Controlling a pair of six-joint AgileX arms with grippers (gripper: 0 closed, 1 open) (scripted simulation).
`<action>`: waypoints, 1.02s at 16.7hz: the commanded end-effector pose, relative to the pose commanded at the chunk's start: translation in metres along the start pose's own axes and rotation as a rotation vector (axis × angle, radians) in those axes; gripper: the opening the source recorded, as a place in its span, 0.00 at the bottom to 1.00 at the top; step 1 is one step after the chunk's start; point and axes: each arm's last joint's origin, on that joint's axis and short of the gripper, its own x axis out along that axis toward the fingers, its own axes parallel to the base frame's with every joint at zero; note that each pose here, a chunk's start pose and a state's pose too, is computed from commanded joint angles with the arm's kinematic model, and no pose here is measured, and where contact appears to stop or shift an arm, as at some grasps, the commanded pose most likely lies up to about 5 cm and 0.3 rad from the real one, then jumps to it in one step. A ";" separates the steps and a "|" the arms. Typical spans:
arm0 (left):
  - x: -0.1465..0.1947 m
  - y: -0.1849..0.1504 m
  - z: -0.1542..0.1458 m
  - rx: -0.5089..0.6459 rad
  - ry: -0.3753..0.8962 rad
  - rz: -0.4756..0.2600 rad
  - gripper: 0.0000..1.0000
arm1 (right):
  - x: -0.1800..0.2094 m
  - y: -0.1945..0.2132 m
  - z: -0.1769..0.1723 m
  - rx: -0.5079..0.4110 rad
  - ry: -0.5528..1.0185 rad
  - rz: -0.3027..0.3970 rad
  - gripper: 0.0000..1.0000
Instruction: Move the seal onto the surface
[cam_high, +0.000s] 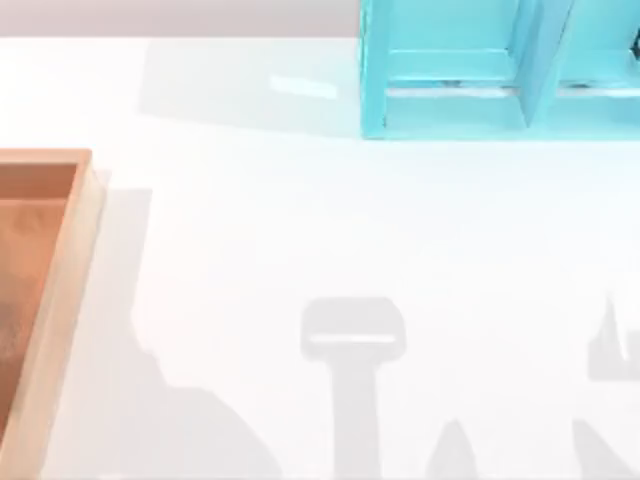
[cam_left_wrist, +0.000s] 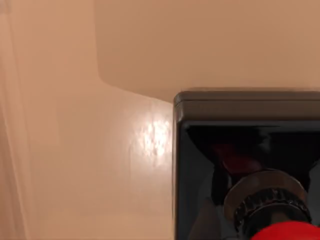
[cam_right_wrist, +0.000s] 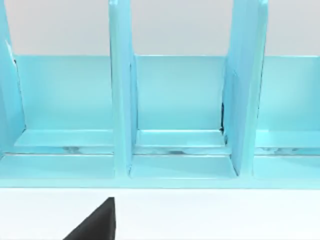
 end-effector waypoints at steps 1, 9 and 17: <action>-0.003 -0.003 0.002 0.000 0.000 0.000 0.00 | 0.000 0.000 0.000 0.000 0.000 0.000 1.00; -0.100 -0.105 0.020 0.001 0.036 0.000 0.00 | 0.000 0.000 0.000 0.000 0.000 0.000 1.00; -0.150 -0.149 0.000 0.000 0.000 0.000 0.00 | 0.000 0.000 0.000 0.000 0.000 0.000 1.00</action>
